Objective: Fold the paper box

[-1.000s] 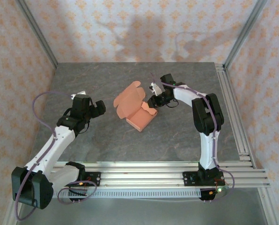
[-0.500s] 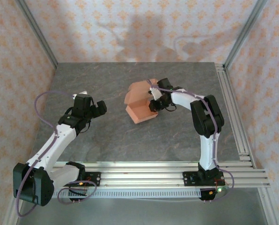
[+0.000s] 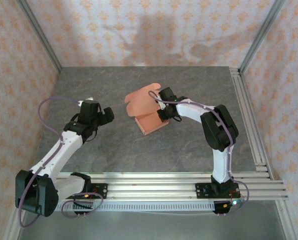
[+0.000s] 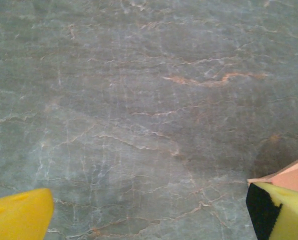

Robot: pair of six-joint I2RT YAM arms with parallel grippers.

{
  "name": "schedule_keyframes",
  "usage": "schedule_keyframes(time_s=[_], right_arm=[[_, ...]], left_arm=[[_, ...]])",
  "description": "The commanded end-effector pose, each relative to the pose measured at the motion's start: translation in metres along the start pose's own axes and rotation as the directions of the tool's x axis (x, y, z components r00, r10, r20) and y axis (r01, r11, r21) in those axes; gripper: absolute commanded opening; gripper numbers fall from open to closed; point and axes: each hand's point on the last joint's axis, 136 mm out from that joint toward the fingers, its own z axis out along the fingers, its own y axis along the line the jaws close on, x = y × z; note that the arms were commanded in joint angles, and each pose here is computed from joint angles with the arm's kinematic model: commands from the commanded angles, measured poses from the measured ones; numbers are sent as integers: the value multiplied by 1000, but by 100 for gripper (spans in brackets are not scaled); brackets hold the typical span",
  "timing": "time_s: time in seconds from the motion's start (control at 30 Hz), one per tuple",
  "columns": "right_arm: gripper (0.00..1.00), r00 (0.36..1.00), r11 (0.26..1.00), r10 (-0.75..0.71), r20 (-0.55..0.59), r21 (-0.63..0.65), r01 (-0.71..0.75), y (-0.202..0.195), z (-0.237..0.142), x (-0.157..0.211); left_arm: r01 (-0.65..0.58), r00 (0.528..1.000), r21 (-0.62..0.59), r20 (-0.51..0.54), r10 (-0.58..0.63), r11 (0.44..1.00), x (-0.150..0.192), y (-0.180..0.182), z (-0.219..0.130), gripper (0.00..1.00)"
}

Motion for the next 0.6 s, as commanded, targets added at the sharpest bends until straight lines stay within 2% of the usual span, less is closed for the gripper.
schedule_keyframes(time_s=[0.0, 0.13, 0.2, 0.4, 0.57], right_arm=[[7, 1000, 996, -4, 19, 92, 2, -10, -9, -2], [6, 1000, 988, -23, 10, 151, 22, -15, -6, 1], [6, 1000, 990, -14, 26, 139, 11, -12, -8, -1], [5, 990, 998, 29, 141, 52, -36, -1, -29, -19], [5, 964, 993, 109, 244, -80, -92, 4, -57, -39]], left_arm=[[26, 1000, -77, -7, -27, 997, 6, 17, 6, 100], [71, 997, -71, -26, -73, 995, 12, 16, 15, 100], [86, 995, -70, -46, -89, 994, 17, 15, 21, 100], [120, 990, -99, -65, -127, 988, 27, 20, 38, 100], [145, 986, -97, -65, -152, 985, 32, 21, 48, 100]])
